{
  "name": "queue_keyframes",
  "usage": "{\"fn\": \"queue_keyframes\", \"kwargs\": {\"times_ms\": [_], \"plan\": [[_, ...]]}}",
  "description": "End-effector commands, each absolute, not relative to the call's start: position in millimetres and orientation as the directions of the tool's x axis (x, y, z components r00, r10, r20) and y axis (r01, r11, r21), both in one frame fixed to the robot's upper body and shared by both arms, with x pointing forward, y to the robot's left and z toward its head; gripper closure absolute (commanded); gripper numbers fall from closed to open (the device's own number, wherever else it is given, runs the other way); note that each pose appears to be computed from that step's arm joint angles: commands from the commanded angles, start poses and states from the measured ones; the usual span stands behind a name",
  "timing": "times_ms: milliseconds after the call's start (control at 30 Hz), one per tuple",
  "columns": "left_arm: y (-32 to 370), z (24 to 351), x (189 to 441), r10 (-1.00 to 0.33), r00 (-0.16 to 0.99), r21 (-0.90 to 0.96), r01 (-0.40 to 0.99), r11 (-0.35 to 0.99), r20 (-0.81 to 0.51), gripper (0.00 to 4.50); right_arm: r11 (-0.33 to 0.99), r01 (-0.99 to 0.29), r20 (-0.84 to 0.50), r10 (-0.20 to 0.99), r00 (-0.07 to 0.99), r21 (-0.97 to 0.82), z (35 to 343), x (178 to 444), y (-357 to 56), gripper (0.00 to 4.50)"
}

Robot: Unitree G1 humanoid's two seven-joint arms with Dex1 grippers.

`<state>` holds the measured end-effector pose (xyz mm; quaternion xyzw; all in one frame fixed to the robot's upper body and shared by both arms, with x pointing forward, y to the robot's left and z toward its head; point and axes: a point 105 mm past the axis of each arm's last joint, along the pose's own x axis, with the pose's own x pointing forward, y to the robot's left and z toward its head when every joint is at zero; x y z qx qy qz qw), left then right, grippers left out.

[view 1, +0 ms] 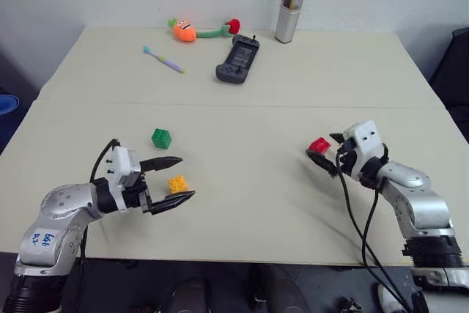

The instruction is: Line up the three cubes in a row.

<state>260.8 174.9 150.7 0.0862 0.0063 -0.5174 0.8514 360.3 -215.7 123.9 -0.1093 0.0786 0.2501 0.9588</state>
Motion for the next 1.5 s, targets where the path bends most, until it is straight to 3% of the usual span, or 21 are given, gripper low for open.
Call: {"fn": "queue_keyframes", "kwargs": {"times_ms": [33,200,267,300,400,533,967,1200,1267,1367,1500], "plan": [[170,160,259,-0.881,0.466,0.189,0.875,0.445,-0.083,0.00,0.838,-0.515,-0.164,0.490,0.856,-0.182,132,365,-214,0.39],[169,161,258,-0.878,0.471,0.189,0.873,0.450,-0.085,0.00,0.797,-0.577,-0.150,0.557,0.817,-0.181,133,361,-209,1.99],[169,160,258,-0.877,0.473,0.188,0.872,0.452,-0.088,0.00,0.760,-0.627,-0.164,0.606,0.778,-0.171,131,354,-208,2.66],[169,160,258,-0.877,0.473,0.187,0.873,0.451,-0.090,0.00,0.682,-0.703,-0.147,0.689,0.710,-0.199,139,344,-198,3.01],[168,161,258,-0.879,0.466,0.185,0.876,0.445,-0.096,0.00,0.400,-0.860,-0.150,0.874,0.462,-0.318,159,314,-162,3.02],[166,159,258,-0.885,0.454,0.176,0.884,0.432,-0.106,0.00,0.156,-0.948,-0.282,0.930,0.235,-0.277,148,292,-131,3.02],[165,158,257,-0.882,0.458,0.175,0.883,0.436,-0.112,0.00,0.108,-0.964,-0.332,0.924,0.188,-0.243,110,293,-123,3.02],[176,158,259,-0.865,0.485,0.187,0.868,0.460,-0.127,0.00,0.027,-0.939,-0.329,0.933,0.147,-0.344,124,281,-125,0.64],[190,157,261,-0.841,0.523,0.188,0.848,0.496,-0.140,0.00,0.045,-0.931,-0.274,0.949,0.153,-0.361,137,274,-127,0.04],[219,156,259,-0.791,0.590,0.176,0.806,0.566,-0.161,0.00,0.115,-0.922,-0.174,0.966,0.191,-0.369,156,263,-131,0.04],[285,148,249,-0.654,0.719,0.155,0.692,0.705,-0.235,0.00,0.302,-0.901,-0.060,0.940,0.336,-0.312,163,255,-151,0.04]]}}
